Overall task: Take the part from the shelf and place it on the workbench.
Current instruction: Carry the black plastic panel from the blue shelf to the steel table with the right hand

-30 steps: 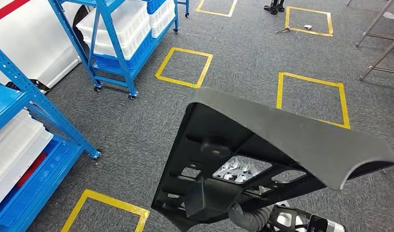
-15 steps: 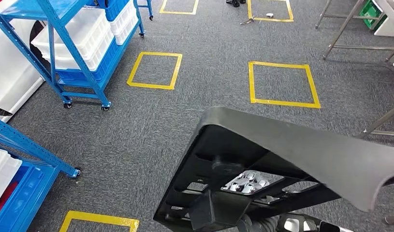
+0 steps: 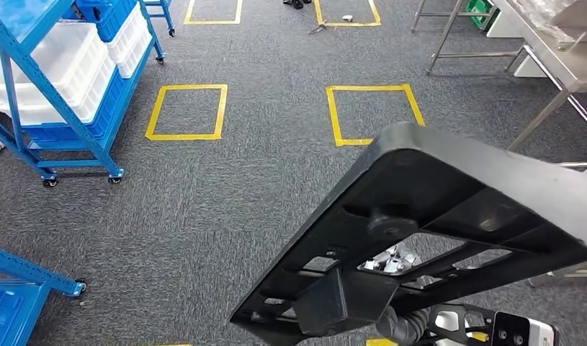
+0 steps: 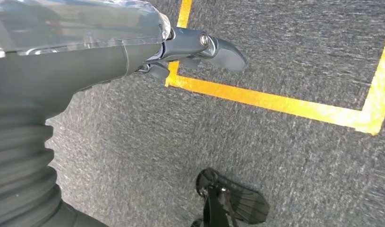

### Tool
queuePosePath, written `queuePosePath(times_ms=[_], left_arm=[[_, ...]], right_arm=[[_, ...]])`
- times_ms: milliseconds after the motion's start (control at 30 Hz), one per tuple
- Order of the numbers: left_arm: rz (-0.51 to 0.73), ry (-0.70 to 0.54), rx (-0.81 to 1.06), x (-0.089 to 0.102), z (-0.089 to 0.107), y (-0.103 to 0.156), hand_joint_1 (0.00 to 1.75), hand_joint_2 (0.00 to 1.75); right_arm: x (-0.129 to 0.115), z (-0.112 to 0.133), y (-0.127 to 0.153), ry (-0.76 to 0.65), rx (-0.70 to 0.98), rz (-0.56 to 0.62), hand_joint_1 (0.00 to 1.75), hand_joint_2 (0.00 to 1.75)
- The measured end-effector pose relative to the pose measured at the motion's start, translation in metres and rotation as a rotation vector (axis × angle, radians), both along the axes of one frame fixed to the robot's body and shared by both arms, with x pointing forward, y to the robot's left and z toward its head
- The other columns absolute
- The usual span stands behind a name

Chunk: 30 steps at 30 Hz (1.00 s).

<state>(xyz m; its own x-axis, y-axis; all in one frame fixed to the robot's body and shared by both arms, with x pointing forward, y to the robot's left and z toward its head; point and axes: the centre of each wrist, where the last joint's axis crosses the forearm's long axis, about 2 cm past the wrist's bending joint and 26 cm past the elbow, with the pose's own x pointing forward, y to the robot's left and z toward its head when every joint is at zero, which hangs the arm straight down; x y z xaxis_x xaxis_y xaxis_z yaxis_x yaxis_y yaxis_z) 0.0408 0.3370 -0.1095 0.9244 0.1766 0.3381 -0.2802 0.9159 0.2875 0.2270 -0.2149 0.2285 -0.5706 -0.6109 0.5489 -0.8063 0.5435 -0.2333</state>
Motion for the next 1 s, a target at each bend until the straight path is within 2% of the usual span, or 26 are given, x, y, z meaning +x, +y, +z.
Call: queuePosePath(times_ms=[800,1000], left_arm=[[-0.031,0.004,-0.003,-0.001,0.001,0.016,0.0,1.75],[-0.055,-0.005,-0.01,0.007,0.002,0.015,0.0,1.75]], right_arm=[[0.009,-0.002,-0.003,0.004,-0.02,-0.036,1.75,1.75],[0.011,0.0,0.004,-0.004,-0.02,-0.056,1.75,1.75]])
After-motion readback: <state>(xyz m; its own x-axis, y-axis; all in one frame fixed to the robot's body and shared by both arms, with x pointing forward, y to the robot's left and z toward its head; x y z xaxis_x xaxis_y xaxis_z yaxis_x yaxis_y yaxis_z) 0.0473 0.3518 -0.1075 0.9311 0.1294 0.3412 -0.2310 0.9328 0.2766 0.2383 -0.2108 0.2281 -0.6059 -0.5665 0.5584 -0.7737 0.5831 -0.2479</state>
